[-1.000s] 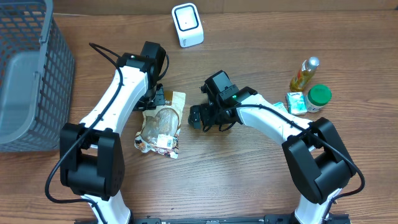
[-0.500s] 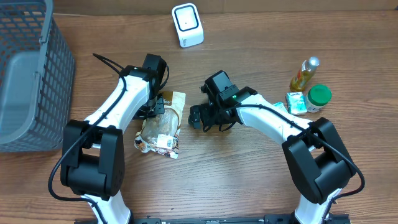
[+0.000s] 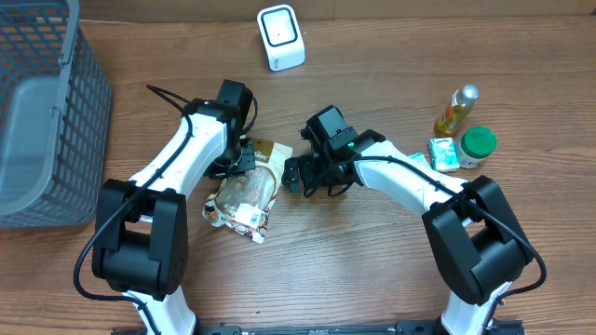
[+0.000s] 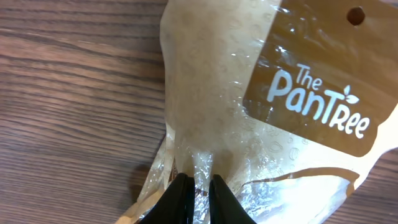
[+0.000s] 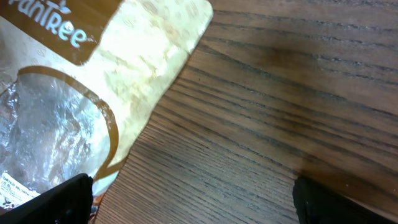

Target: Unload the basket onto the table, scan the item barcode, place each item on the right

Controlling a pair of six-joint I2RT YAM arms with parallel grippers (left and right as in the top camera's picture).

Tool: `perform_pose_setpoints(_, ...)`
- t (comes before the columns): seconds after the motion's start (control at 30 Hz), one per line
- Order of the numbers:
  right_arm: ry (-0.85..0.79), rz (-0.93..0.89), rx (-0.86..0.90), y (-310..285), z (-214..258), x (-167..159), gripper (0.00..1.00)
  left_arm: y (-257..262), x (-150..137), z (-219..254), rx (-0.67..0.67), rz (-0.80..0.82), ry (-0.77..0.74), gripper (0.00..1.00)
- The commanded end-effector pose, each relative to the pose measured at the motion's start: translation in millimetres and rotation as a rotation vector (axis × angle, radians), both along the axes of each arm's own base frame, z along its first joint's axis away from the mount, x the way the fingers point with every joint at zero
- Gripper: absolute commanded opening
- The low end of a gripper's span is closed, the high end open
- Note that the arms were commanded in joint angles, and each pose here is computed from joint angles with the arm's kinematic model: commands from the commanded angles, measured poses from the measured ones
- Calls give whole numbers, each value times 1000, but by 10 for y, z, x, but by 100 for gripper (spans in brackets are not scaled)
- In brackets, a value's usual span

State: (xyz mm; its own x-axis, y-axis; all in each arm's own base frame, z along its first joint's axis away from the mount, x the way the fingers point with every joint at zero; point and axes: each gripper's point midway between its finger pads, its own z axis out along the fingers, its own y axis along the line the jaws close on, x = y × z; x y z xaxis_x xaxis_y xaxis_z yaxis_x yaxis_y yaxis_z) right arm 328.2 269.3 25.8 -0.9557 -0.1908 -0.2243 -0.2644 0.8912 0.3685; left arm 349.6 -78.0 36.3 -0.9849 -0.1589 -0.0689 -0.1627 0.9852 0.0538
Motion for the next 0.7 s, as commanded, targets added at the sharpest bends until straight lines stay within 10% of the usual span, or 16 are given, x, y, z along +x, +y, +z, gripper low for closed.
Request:
perform_pose_setpoints(0.0,6,-7,-7,-27,-8,-13,100,-112,-49,-1,-36,-13,13,15)
perform_pose_setpoints(0.67,121,-199,-3,-611,-44,164,100,-783,-200,11,-176,-181,26,13)
